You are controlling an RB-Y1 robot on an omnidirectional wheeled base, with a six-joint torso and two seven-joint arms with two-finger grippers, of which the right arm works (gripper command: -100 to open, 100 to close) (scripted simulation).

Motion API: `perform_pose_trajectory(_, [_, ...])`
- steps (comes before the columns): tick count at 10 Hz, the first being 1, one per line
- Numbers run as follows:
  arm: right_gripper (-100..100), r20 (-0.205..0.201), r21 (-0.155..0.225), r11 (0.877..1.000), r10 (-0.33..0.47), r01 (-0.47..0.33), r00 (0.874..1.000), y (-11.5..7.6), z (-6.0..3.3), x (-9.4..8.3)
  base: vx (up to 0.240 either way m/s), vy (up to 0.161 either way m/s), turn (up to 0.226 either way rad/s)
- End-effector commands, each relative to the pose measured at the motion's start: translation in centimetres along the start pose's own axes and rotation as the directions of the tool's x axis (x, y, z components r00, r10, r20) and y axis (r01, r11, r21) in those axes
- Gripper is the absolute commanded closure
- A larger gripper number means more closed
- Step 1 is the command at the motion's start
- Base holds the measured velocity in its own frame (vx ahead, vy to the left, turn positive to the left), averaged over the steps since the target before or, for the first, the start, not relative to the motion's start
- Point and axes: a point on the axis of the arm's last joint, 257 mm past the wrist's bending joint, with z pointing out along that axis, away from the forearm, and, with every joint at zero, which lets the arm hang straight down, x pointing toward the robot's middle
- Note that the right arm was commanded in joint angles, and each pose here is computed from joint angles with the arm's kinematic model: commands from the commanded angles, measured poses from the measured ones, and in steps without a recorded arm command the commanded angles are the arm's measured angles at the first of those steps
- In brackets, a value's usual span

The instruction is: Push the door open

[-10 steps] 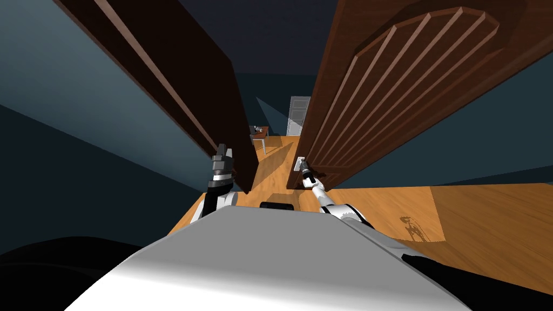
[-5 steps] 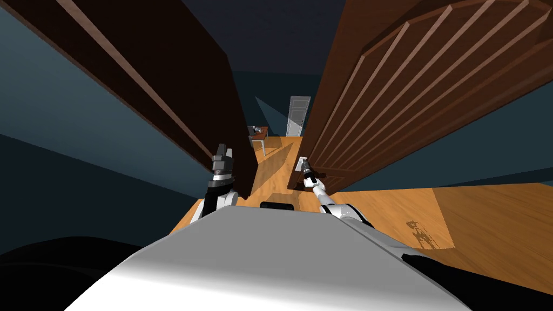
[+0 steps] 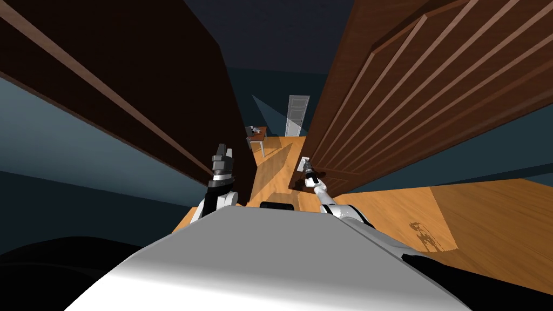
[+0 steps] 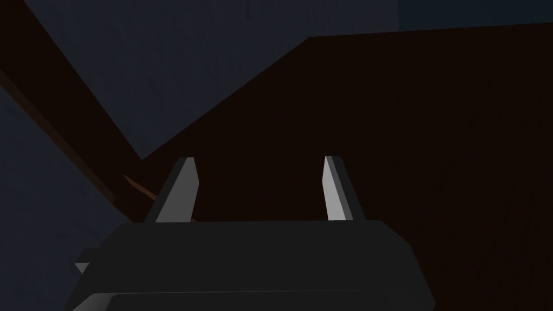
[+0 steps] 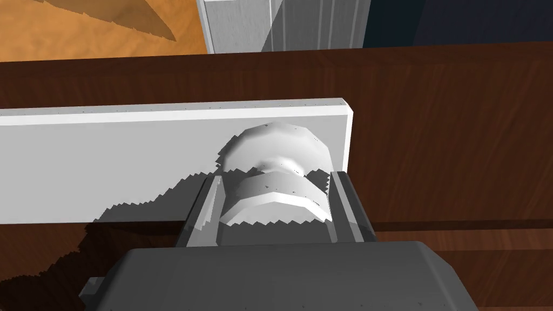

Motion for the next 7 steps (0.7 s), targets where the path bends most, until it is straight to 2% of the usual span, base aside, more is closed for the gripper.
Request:
perform_pose_trajectory(1, [100,0.033,-0.007,1.000,-0.007,0.007,0.999,0.5,0.10,-1.9,0.138,0.102,-0.068])
perform_pose_trajectory(3, [100,0.048,-0.007,1.000,-0.007,0.008,0.999,0.5,0.04,-2.6,0.125,0.069,-0.033])
perform_pose_trajectory(4, [100,0.071,-0.006,1.000,-0.007,0.008,0.997,0.4,-0.06,-3.6,0.167,0.062,-0.049])
perform_pose_trajectory(7, [100,0.108,-0.004,1.000,-0.007,0.007,0.994,0.3,-0.28,-5.3,0.181,0.095,-0.069])
